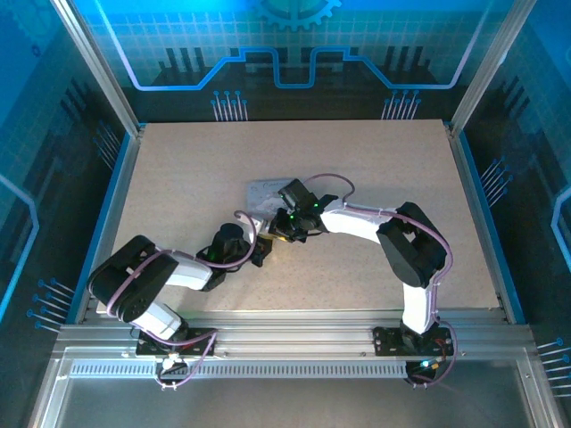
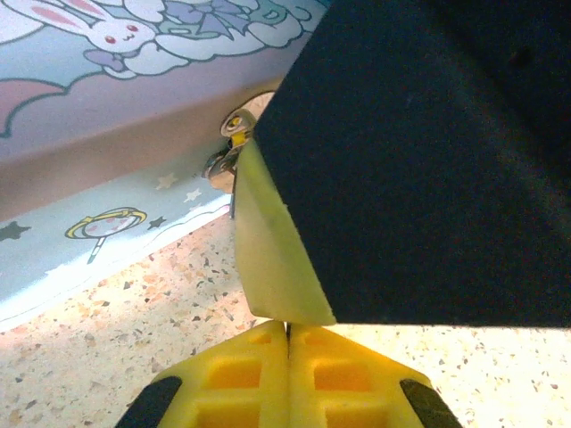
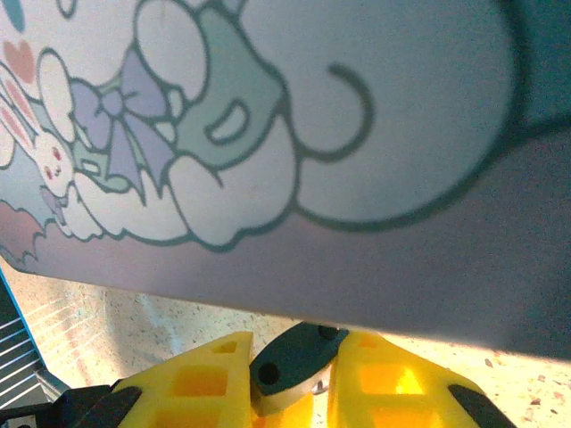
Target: Unlock a padlock with a key
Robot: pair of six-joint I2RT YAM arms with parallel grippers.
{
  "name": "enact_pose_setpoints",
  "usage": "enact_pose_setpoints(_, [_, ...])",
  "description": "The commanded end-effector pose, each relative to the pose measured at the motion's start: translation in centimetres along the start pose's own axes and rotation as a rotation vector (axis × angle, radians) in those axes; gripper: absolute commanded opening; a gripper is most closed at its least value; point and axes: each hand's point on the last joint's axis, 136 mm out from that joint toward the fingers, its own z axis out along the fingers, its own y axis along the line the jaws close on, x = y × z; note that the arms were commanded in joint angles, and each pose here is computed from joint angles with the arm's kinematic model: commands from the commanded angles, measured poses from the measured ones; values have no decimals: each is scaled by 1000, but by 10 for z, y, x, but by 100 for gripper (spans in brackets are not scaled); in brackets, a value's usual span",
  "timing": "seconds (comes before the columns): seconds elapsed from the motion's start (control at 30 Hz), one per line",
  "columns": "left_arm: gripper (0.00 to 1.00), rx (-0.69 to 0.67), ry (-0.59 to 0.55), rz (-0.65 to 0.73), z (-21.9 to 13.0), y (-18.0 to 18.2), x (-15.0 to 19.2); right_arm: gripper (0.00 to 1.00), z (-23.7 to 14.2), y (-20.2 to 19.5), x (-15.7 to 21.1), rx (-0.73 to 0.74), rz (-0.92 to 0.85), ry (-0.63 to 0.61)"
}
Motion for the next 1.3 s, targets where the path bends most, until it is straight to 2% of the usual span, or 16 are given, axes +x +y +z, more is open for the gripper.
enact_pose_setpoints(0.0, [0, 52, -16, 90, 1, -20, -14, 17, 10, -30, 13, 91, 27, 60])
enact_pose_setpoints(0.13, [0, 53, -21, 102, 0, -23, -17, 2, 7, -27, 11, 76, 15, 50])
enact_pose_setpoints(0.27, [0, 52, -26, 102, -3, -23, -17, 0, 3, -26, 11, 70, 5, 39])
enact_pose_setpoints(0.63, [33, 72, -14, 82, -19, -30, -18, 0, -11, -31, 2, -37, -91, -16])
enact_pose_setpoints(0.77, [41, 90, -10, 68, -31, -35, -21, 0, -19, -40, -4, -89, -145, -21])
enact_pose_setpoints(1.0, [44, 127, -16, 16, -48, -40, -30, 0, -33, -58, -13, -137, -192, -13])
enact_pose_setpoints(1.13, [44, 131, -11, -25, -53, -37, -48, 0, -43, -67, -17, -144, -235, -14])
enact_pose_setpoints(1.27, [43, 118, 11, -59, -48, -32, -67, 0, -46, -91, -22, -131, -158, -31])
